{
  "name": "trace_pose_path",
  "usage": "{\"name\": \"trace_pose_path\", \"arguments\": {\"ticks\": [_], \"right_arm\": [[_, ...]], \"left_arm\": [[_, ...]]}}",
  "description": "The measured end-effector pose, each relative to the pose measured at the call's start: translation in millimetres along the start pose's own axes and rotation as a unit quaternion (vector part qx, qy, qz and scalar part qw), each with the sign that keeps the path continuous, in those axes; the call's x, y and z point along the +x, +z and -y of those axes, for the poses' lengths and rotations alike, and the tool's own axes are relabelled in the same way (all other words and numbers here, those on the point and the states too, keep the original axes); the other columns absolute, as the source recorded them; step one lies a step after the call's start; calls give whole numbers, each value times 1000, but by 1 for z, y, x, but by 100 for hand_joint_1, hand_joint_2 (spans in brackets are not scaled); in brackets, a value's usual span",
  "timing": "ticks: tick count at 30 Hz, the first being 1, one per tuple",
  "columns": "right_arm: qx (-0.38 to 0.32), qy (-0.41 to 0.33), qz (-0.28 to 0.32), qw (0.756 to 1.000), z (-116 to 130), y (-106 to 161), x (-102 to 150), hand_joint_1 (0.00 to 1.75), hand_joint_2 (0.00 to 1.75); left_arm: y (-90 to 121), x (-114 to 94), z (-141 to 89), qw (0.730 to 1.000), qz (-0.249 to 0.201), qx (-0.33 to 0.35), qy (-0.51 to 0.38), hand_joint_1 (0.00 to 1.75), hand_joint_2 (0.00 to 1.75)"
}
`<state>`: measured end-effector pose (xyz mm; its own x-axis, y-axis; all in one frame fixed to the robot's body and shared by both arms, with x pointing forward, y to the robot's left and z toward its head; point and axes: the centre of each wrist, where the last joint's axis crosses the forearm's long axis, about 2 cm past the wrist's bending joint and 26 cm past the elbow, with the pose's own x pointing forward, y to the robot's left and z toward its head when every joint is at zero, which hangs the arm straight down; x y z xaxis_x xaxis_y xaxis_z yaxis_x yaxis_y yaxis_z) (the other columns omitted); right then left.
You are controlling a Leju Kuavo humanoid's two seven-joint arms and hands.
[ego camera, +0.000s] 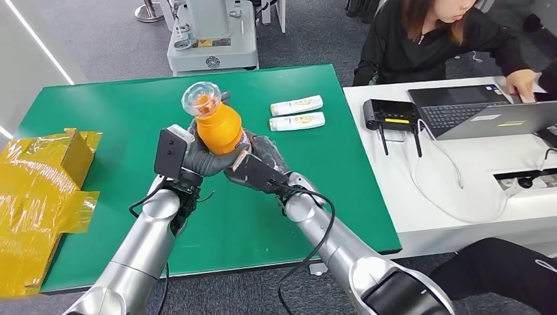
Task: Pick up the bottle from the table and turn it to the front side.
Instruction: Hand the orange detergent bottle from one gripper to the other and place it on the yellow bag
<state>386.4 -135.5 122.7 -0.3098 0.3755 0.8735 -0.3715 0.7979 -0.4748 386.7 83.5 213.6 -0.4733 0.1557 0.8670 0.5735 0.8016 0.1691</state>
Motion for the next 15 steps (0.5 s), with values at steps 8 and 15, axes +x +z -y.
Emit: {"name": "trace_pose_path", "arguments": {"ticks": [8, 15], "right_arm": [[5, -1, -1, 1000, -2, 0, 0, 175, 175], [11, 6, -5, 1000, -5, 2, -2, 175, 175]], "left_arm": [[2, -1, -2, 998, -12, -13, 58, 175, 175], [6, -6, -21, 967, -47, -31, 247, 175, 175]]}}
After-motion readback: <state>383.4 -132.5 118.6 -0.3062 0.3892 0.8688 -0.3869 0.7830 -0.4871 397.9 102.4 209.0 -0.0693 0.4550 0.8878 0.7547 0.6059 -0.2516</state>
